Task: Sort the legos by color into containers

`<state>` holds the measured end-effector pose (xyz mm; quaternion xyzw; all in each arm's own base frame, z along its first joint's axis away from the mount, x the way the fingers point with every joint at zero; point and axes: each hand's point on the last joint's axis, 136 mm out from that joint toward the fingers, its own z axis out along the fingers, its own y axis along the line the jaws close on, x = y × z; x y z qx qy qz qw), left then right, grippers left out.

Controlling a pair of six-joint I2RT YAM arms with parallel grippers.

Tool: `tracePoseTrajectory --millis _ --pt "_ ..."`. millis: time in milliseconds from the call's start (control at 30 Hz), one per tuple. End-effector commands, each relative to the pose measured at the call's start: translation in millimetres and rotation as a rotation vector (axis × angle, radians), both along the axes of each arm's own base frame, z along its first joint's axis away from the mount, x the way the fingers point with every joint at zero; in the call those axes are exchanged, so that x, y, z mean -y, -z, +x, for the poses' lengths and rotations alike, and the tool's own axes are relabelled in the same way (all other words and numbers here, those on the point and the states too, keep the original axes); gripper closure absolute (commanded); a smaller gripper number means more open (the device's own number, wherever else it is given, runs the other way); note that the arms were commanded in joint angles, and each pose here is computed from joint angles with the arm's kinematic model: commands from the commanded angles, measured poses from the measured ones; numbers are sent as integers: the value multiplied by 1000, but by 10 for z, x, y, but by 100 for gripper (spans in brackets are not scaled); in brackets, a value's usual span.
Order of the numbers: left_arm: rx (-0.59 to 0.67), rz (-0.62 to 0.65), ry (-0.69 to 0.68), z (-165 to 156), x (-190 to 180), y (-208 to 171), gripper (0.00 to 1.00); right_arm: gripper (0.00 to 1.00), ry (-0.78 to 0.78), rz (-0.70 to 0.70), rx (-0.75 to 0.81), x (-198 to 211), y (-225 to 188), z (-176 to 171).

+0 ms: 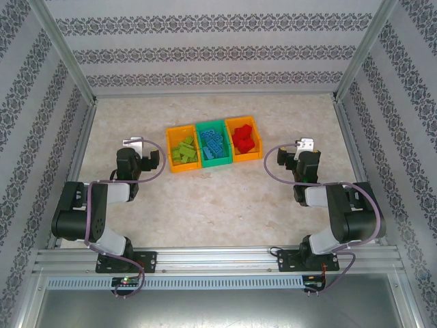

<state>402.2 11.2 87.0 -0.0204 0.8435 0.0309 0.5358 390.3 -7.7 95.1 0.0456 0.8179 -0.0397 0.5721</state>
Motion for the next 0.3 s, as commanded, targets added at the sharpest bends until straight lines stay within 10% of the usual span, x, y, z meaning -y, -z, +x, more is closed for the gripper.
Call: tracePoseTrajectory --millis 0,267 --pt "1 -9 0 19 -9 -17 1 2 -2 -1 44 21 -114 44" --pt "-1 -9 0 18 -9 -11 1 2 -3 -2 45 22 -118 45"
